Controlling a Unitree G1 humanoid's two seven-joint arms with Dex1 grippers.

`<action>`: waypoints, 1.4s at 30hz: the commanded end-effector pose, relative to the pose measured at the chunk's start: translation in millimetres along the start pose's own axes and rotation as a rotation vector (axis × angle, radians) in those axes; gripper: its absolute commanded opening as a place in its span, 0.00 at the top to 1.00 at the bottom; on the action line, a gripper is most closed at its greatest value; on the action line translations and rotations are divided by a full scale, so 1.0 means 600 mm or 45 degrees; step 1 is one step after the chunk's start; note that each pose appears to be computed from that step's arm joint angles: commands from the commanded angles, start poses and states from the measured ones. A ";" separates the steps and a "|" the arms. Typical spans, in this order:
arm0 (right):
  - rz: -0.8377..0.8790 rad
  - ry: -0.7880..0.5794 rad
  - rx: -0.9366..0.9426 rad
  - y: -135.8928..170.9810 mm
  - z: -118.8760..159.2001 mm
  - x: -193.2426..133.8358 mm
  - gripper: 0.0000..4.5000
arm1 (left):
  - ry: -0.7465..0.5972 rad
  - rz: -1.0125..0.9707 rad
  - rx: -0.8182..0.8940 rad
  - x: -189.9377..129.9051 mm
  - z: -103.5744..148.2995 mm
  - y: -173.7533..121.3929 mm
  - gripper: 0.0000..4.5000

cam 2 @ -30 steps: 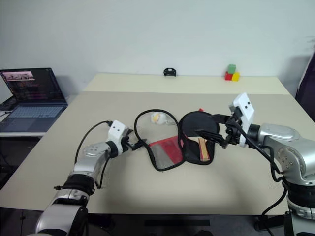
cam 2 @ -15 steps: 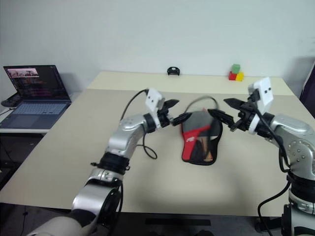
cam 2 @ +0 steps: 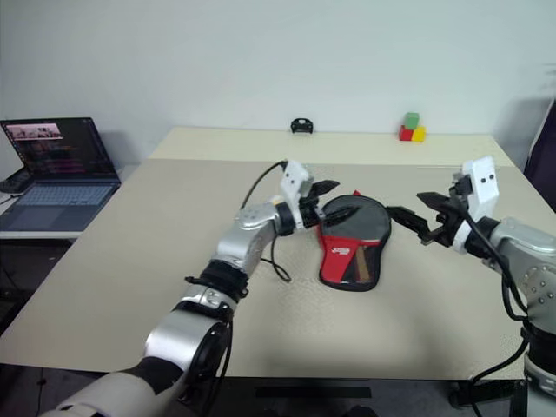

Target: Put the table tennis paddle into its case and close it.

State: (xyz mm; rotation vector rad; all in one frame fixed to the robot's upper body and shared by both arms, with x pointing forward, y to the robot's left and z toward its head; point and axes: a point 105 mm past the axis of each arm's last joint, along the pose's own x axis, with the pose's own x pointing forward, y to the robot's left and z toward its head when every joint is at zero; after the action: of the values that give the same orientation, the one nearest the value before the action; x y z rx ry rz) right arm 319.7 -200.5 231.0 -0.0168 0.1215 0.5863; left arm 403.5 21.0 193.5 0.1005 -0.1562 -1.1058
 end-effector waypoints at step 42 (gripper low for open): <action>0.016 0.449 0.173 -0.026 -0.191 0.166 0.00 | 0.140 0.038 0.062 -0.215 0.042 -0.016 0.00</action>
State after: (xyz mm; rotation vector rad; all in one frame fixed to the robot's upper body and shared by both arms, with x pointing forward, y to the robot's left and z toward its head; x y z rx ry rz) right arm 399.2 -172.1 108.2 0.0154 0.4822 0.5475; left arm 337.8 132.2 192.2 0.1757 -0.0305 -1.0612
